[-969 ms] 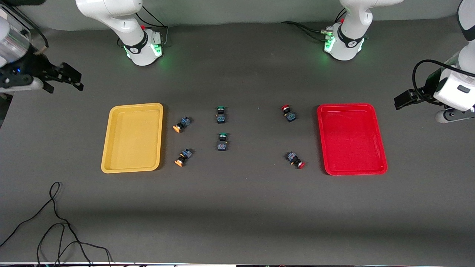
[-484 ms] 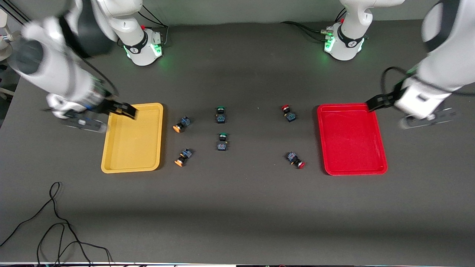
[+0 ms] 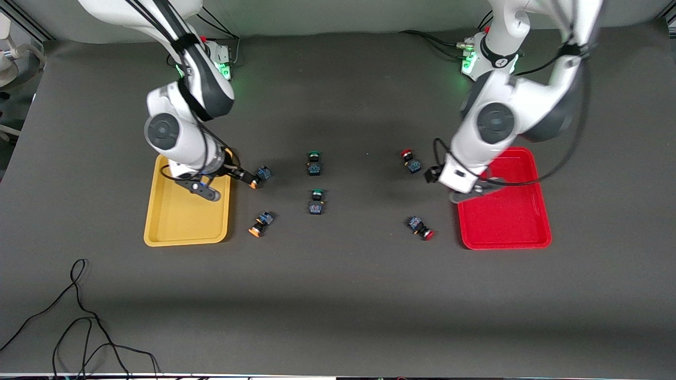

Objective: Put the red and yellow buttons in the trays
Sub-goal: 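Grasp the yellow button with the right gripper while the left gripper grasps the red button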

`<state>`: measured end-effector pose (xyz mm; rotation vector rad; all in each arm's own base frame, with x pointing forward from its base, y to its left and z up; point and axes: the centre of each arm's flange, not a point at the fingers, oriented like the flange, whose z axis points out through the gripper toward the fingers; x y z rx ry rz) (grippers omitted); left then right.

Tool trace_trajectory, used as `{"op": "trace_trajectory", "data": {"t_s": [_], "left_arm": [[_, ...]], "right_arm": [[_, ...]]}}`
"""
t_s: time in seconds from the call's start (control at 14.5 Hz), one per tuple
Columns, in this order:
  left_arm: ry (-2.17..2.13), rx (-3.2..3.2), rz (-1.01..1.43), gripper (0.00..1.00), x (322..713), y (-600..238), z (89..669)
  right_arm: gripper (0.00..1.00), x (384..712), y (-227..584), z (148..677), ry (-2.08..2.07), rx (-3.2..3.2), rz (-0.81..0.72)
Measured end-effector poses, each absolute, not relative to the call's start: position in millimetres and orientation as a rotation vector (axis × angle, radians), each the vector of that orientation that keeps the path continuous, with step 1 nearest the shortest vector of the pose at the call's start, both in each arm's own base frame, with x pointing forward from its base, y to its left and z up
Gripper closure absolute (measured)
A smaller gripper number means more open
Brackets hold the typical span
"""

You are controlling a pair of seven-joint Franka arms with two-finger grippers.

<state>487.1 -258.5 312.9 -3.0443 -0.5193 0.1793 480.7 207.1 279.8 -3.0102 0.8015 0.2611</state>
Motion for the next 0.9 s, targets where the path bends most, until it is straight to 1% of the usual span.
{"op": "trace_trajectory", "data": {"t_s": [0.14,0.35,0.48,0.62,0.69,0.76,0.83,0.9], "left_arm": [[-0.621,-3.027,0.201,0.01,460.6,-279.1,269.4],[-0.659,-3.04,0.213,0.02,432.7,-304.7,218.2],[-0.659,-3.06,0.209,0.02,414.7,-305.4,191.2],[-0.661,-3.058,0.216,0.04,403.9,-300.5,177.5],[-0.663,-3.057,0.217,0.09,402.5,-299.5,176.3],[-0.663,-3.058,0.216,0.2,402.7,-299.6,176.4],[-0.664,-3.058,0.215,0.33,402.9,-299.6,176.7],[-0.666,-3.059,0.214,0.44,403.4,-299.4,177.0]], "right_arm": [[0.0,473.0,212.3,251.0,0.834,-3.001,0.252],[0.0,459.3,216.1,206.4,0.869,-2.984,0.227],[0.0,453.6,223.5,185.1,0.877,-2.977,0.217],[0.0,450.1,227.7,172.6,0.88,-2.977,0.222],[0.0,449.4,228.1,170.3,0.886,-2.977,0.227],[0.0,449.3,228.2,170.0,0.895,-2.975,0.228],[0.07,449.2,228.6,170.0,0.898,-2.974,0.228],[0.15,449.1,229.2,170.1,0.899,-2.974,0.228]]}}
